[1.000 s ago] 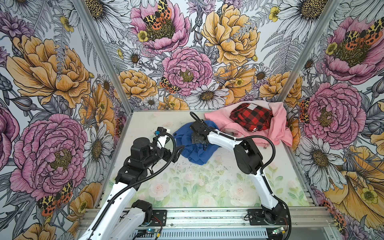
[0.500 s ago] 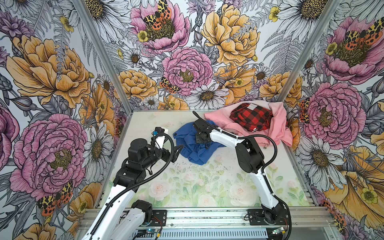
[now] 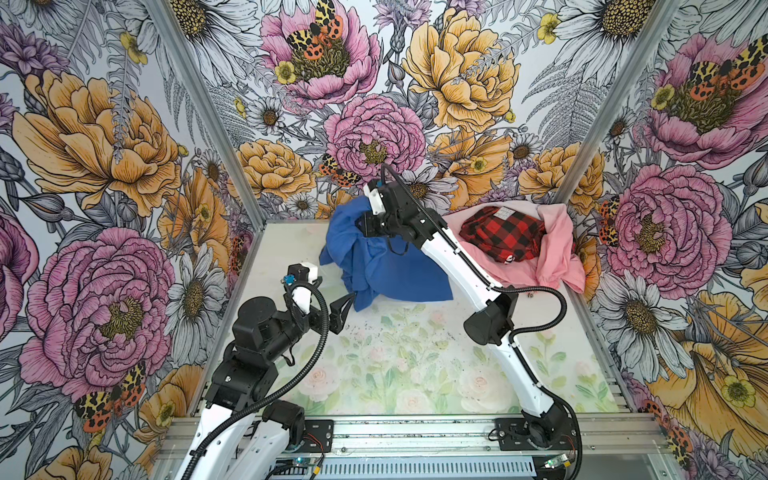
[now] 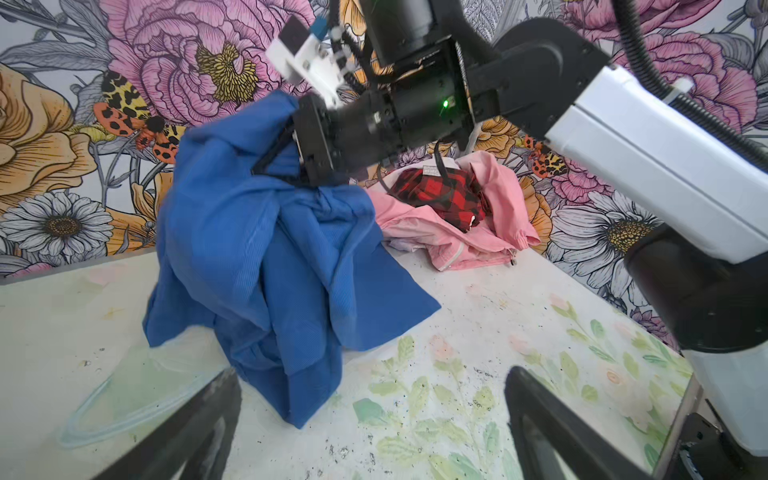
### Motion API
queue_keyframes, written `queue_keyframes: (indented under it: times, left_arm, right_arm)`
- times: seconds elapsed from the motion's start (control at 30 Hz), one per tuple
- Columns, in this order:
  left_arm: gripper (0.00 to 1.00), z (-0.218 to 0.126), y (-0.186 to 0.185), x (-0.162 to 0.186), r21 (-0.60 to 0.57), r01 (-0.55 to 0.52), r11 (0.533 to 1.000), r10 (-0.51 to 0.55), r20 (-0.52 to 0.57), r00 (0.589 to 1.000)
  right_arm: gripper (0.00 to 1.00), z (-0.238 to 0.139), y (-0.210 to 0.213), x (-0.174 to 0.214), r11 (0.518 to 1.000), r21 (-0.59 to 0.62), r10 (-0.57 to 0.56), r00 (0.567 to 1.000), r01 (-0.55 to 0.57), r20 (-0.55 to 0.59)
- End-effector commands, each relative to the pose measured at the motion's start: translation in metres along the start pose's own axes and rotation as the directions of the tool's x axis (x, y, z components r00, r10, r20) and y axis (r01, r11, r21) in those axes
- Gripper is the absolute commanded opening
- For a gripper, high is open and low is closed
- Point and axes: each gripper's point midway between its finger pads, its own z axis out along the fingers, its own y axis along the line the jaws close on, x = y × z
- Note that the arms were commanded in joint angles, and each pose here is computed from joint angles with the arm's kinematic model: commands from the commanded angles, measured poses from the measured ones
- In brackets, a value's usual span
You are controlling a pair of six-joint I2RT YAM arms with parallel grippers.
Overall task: Pick out a specific cloth from the pile
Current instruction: 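Lift the blue shirt with the right gripper toward the left arm's side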
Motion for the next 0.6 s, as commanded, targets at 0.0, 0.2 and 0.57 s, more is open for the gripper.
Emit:
queue_keyframes:
  times: [0.0,0.2,0.57]
  left_arm:
    - [0.99,-0.026,0.004,-0.004,-0.063,0.042,0.997,-0.039,0.044,0.998]
    - [0.99,-0.035,0.019,0.015,-0.145,0.019,0.989,-0.008,0.076,0.997]
    - [0.99,-0.047,0.015,0.007,-0.142,-0.017,0.99,0.035,0.126,0.991]
  right_arm:
    - [0.0,-0.055,0.087,-0.102,0.958,-0.267,0.002,0.925,0.107,0.381]
    - [0.0,-0.133,0.167,-0.168,0.917,-0.338,0.128,0.643,0.214,0.755]
    - [0.0,-0.1,0.131,-0.162,0.931,-0.363,0.294,0.526,0.029,0.798]
